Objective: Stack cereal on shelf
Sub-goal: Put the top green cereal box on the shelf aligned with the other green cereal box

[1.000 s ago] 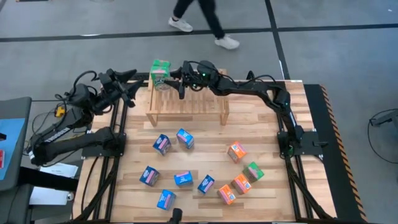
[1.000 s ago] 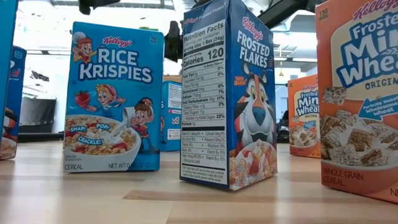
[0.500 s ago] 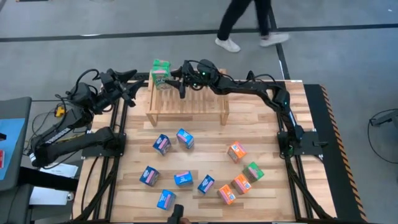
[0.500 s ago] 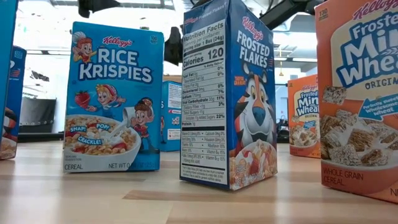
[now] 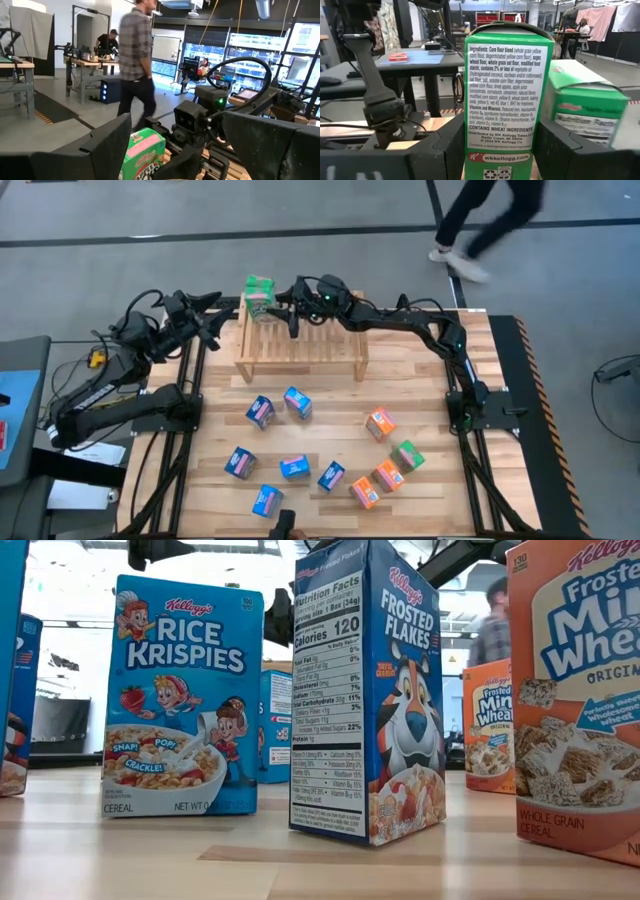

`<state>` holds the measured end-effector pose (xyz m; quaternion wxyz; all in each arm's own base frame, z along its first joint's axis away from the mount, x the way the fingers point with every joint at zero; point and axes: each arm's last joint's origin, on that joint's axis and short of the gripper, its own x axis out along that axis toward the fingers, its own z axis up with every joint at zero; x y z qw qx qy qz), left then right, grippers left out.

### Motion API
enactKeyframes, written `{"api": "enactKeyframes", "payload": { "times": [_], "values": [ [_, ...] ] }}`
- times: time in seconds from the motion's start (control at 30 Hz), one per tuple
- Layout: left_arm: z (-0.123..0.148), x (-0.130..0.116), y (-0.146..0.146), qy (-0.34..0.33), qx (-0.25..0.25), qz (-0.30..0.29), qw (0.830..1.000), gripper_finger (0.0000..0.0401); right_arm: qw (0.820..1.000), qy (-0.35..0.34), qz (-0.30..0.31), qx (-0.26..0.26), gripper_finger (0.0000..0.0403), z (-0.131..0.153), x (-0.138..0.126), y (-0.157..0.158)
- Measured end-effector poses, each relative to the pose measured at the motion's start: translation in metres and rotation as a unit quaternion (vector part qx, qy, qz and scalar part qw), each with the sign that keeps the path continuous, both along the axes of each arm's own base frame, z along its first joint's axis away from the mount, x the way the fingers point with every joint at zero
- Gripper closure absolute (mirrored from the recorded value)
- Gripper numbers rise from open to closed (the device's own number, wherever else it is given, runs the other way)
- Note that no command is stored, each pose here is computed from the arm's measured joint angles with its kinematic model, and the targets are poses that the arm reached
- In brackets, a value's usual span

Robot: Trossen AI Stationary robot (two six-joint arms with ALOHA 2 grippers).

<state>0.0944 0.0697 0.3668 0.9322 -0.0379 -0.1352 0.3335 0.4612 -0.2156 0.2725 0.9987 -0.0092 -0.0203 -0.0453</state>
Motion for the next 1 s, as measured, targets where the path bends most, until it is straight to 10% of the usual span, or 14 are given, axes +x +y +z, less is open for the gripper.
{"api": "enactKeyframes", "payload": {
  "times": [1.0],
  "values": [
    [0.000,0.000,0.000,0.001,0.002,0.002,1.000,0.0099,1.000,-0.019,-0.007,0.003,0.0193,-0.022,0.006,-0.009]
  ]
}}
